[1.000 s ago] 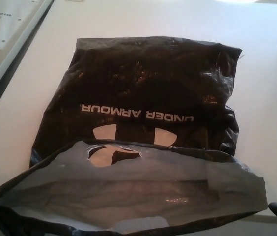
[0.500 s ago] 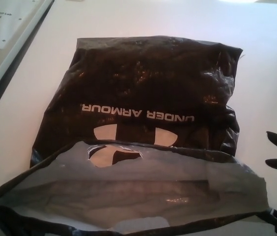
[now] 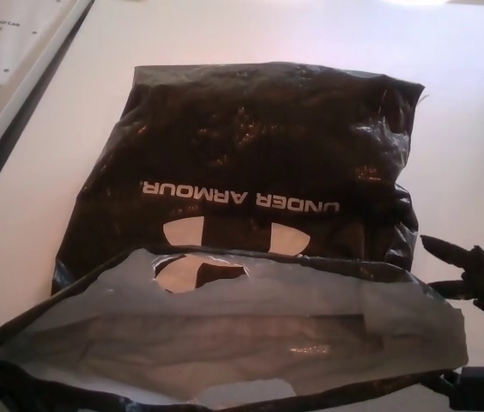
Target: A plastic bag is kept infront of the robot in the middle of the desk and the robot uses both its hands to grab it from the top and lifts it up and then releases it.
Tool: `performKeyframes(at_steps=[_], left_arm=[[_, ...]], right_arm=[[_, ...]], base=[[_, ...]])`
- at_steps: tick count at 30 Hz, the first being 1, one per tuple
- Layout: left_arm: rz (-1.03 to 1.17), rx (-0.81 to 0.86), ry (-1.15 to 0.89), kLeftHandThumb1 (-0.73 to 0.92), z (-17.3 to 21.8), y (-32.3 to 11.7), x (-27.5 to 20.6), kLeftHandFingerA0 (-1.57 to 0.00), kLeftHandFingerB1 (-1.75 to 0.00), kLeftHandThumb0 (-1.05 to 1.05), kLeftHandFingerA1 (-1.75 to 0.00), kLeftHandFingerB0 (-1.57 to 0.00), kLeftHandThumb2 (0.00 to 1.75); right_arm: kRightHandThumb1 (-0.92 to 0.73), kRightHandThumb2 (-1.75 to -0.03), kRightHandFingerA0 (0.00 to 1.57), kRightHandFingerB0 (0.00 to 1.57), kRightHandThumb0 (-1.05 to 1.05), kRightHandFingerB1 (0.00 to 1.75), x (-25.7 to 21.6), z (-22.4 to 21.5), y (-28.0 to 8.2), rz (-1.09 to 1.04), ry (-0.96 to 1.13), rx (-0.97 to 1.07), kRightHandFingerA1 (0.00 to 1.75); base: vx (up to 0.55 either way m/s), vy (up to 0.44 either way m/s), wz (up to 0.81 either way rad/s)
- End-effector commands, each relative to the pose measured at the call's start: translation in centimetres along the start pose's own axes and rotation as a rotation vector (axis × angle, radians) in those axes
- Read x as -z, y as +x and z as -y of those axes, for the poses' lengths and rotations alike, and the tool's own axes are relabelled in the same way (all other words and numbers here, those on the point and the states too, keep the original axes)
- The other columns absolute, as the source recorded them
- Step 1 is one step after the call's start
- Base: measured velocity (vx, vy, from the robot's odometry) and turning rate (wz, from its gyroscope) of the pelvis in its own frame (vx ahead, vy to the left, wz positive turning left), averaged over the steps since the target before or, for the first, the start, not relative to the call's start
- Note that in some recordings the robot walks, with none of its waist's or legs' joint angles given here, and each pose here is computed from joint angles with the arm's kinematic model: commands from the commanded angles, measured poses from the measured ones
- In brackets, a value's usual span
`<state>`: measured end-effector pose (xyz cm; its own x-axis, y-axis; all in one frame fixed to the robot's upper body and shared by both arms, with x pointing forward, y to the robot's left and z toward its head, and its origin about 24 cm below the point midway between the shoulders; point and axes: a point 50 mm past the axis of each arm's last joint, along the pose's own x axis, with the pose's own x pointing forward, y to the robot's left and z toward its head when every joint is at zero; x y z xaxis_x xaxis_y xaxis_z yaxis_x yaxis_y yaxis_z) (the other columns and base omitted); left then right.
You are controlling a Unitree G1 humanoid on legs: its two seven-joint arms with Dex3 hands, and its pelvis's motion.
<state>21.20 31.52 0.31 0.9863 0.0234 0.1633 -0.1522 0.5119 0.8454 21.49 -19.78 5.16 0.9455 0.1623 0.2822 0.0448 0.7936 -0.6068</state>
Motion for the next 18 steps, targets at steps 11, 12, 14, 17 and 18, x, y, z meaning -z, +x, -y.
performKeyframes(at_steps=[11, 12, 14, 17, 18], left_arm=[[0.046, 0.019, -0.045, 0.27, 1.9, 1.0, -1.7, -0.06, -0.5, -0.24, -0.49, -0.07, 0.84], [0.047, 0.024, -0.05, 0.27, 2.0, 0.9, -1.8, -0.06, -0.5, -0.24, -0.49, -0.07, 0.84], [0.081, 0.038, -0.071, 0.28, 2.4, 0.6, -2.4, -0.06, -0.5, -0.25, -0.5, -0.06, 0.85], [0.114, 0.064, -0.108, 0.29, 3.0, -0.2, -3.2, -0.07, -0.5, -0.25, -0.5, -0.07, 0.86], [0.135, 0.064, -0.128, 0.27, 3.2, -0.4, -3.6, -0.1, -0.51, -0.24, -0.51, -0.1, 0.85]], right_arm=[[-0.15, -0.75, 0.5, 0.15, -0.29, 0.56, -0.6, -1.5, -0.1, 0.041, 0.029, -0.046, 0.73], [-0.15, -0.75, 0.5, 0.15, -0.29, 0.56, -0.6, -1.5, -0.1, 0.045, 0.031, -0.046, 0.73], [-0.16, -0.75, 0.49, 0.15, -0.29, 0.56, -0.7, -1.7, -0.1, 0.043, 0.041, -0.053, 0.73], [-0.16, -0.75, 0.48, 0.14, -0.28, 0.56, -0.7, -2.0, 0.1, 0.041, 0.047, -0.065, 0.72], [-0.16, -0.75, 0.47, 0.14, -0.29, 0.55, -0.8, -2.2, 0.2, 0.035, 0.054, -0.07, 0.72]], base=[[0.0, 0.0, 0.0], [0.0, 0.0, 0.0], [0.0, 0.0, 0.0], [0.0, 0.0, 0.0], [0.0, 0.0, 0.0]])
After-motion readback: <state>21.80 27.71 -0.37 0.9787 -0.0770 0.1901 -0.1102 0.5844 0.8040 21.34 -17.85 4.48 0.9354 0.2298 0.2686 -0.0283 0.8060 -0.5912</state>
